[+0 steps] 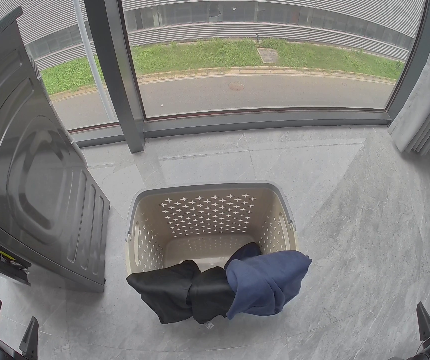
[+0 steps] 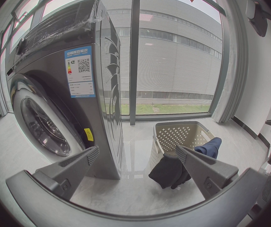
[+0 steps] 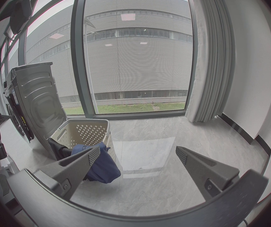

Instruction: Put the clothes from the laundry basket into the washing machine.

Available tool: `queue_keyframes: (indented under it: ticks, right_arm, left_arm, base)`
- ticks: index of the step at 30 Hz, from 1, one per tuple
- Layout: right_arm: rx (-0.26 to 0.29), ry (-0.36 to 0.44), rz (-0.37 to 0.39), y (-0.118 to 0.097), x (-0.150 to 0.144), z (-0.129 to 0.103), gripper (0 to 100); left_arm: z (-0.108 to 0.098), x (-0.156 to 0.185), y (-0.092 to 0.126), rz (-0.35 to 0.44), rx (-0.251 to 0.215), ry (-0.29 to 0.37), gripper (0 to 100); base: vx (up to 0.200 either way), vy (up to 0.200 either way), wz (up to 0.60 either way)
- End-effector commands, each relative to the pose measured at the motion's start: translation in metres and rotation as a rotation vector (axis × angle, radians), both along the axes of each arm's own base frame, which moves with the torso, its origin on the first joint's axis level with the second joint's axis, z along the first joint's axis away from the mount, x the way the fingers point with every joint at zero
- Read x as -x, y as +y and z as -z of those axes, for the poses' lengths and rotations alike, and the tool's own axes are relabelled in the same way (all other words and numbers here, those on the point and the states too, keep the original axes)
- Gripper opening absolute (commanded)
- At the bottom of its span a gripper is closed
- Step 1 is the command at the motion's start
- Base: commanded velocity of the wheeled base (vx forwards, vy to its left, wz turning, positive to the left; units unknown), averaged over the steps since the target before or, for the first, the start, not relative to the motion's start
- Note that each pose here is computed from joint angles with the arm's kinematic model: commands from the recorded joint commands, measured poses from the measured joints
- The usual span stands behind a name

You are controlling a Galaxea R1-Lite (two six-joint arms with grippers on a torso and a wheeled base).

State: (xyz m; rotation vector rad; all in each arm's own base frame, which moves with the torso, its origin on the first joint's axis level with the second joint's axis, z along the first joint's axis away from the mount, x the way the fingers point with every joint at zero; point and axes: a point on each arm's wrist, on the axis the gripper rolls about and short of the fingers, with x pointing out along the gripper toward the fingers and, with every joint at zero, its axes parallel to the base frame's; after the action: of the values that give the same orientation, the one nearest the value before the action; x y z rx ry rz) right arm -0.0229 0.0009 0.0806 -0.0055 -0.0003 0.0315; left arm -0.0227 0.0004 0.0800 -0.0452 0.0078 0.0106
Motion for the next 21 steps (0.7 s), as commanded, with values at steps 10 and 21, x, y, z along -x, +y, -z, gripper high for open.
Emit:
queue_keyframes:
  ticks: [10,21]
  right_arm:
    - [0.001,0.014,-0.001,0.0,-0.001,0.0046,100]
    - [0.001,0.014,-0.001,0.0,-0.001,0.0046,100]
  left_arm:
    - [0.0044,0.0001,0.0,0.0,0.001,0.0,100]
    - [0.0044,0.0001,0.0,0.0,0.001,0.0,100]
  base:
    - [-0.12,0.0,0.0]
    - [0.0,0.109,0.0]
